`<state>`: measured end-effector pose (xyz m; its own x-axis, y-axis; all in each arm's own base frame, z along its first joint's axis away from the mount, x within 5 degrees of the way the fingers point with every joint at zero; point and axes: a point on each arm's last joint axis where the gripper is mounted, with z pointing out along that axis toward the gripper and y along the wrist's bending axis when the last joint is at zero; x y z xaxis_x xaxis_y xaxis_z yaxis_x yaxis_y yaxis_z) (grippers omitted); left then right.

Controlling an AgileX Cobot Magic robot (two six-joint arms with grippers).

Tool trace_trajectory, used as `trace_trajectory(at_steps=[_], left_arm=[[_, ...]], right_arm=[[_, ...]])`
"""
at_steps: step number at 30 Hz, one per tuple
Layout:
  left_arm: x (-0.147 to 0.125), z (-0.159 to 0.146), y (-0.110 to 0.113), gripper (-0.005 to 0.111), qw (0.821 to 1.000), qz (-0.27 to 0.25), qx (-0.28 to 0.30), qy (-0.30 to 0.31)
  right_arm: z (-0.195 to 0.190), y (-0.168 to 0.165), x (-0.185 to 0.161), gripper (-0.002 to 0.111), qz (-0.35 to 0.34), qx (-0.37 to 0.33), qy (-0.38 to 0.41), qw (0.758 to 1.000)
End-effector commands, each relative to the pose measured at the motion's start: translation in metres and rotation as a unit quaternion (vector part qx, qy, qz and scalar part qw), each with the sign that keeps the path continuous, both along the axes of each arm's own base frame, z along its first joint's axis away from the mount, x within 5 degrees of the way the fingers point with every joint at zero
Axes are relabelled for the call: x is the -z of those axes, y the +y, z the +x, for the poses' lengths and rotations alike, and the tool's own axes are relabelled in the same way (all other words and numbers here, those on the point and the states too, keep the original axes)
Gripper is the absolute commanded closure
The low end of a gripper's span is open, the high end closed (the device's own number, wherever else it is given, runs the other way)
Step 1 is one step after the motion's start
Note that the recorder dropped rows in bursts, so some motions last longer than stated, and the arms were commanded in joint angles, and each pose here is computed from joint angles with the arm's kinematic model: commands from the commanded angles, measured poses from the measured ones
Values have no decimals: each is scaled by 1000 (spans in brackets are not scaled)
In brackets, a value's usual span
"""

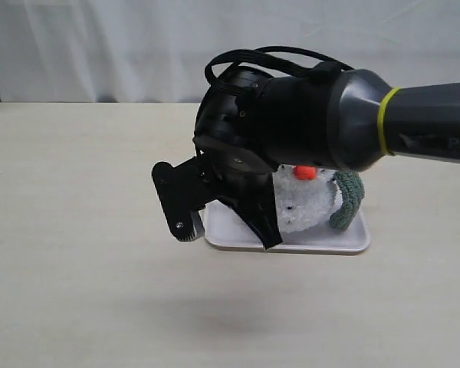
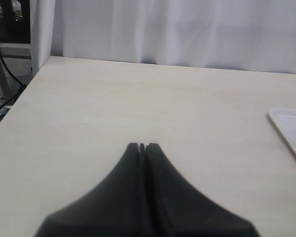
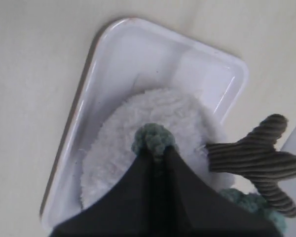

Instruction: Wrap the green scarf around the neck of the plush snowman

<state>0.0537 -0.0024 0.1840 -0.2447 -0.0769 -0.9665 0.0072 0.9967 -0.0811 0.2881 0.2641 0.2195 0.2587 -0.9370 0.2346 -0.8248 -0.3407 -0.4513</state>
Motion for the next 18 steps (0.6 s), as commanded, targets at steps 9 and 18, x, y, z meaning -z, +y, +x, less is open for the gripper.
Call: trace_trajectory(at_steps=[9, 18], left_arm=[[0, 0, 0, 107, 1000, 0, 0, -5], [0, 0, 0, 107, 1000, 0, 0, -5]], right_arm=[[-10, -32, 40, 104, -73, -22, 31, 997], [-8, -30, 41, 94, -49, -10, 9, 999]])
